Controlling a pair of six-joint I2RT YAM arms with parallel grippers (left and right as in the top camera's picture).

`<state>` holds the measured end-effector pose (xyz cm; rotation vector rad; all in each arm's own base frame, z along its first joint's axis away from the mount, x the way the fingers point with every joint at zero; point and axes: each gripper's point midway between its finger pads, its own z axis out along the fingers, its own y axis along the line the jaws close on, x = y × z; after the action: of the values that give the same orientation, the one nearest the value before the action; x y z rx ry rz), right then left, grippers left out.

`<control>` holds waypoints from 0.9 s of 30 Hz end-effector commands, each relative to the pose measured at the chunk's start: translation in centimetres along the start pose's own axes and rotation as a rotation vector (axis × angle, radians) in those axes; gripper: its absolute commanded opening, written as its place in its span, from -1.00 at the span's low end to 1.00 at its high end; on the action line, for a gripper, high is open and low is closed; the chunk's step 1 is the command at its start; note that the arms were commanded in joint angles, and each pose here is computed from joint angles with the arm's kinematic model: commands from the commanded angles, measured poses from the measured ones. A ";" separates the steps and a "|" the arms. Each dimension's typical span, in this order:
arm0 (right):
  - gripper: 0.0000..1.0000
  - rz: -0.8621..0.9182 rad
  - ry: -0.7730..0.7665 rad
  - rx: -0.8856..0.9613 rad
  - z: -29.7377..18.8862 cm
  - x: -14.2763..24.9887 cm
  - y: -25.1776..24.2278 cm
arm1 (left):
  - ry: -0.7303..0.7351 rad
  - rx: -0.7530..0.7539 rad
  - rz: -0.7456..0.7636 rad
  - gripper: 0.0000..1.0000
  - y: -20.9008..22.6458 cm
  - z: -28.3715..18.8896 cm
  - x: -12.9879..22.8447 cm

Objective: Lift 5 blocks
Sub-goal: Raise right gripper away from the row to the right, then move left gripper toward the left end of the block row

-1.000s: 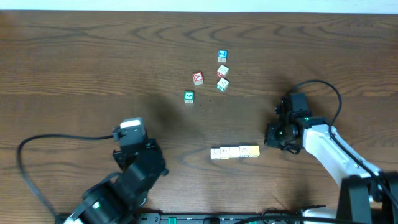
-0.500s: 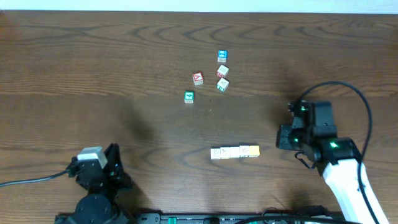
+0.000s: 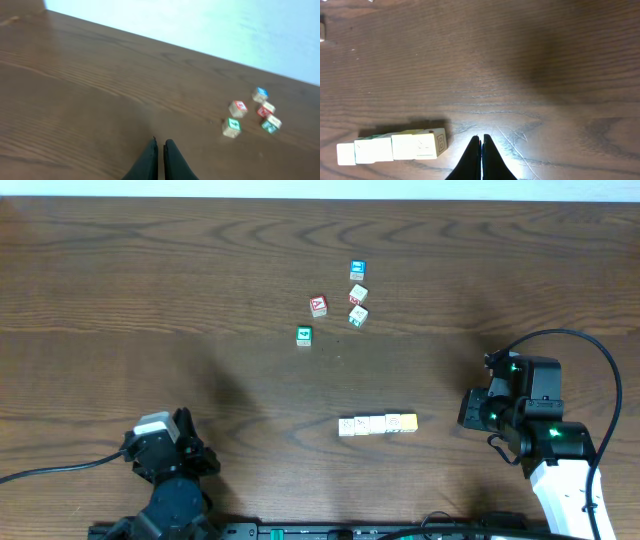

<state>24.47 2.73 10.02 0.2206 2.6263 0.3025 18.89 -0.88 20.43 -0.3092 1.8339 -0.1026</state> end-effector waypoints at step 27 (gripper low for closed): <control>-0.98 -0.007 0.084 -0.172 2.1 3.4 2.0 | 0.741 0.569 -0.082 -0.86 -8.0 8.7 11.6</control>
<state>23.71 4.68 8.52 0.1192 2.6365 0.4402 26.75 -8.43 8.15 -0.0877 2.4444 -0.7609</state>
